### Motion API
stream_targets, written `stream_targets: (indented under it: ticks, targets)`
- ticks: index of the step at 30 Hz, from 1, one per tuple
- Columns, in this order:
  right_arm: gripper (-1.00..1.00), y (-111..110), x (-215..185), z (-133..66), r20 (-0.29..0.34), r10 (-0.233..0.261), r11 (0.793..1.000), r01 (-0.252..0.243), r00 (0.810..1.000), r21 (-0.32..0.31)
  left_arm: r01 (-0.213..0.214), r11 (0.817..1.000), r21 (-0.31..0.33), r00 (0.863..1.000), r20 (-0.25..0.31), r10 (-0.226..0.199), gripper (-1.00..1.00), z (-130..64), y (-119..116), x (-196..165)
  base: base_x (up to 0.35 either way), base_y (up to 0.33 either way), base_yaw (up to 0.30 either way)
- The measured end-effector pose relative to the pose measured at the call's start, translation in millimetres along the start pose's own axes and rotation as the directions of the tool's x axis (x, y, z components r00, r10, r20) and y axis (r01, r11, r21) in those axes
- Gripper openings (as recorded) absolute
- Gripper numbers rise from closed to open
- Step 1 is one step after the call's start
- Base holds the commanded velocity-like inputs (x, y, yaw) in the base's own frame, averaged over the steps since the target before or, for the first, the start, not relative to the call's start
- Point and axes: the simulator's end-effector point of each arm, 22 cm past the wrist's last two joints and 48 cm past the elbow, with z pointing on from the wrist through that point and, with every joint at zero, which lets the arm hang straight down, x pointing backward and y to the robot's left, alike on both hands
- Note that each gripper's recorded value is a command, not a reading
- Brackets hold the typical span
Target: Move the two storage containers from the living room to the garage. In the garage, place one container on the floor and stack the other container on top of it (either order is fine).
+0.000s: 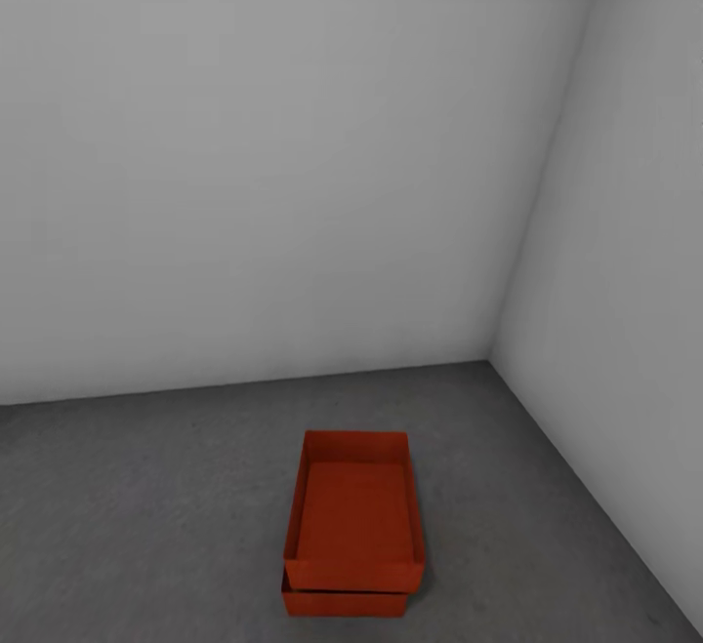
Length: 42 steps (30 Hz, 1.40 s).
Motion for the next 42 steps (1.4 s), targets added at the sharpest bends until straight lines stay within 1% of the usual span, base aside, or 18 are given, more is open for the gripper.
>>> stream_targets:
  ticks: [27,42]
  targets:
    - [1.0,0.9,-3.5,-0.3,0.008,-0.001,1.0,0.001,1.0,0.0,0.0,1.0,0.0,1.0,0.006,0.0,1.0,-0.6,-0.1,-2.5,0.0,0.0,0.0]
    - [1.0,-1.7,-0.1,0.0,-0.006,0.001,1.0,-0.001,1.0,0.005,0.0,1.0,0.0,1.0,0.006,0.0,1.0,-0.6,-0.1,-2.5,0.0,0.0,0.0]
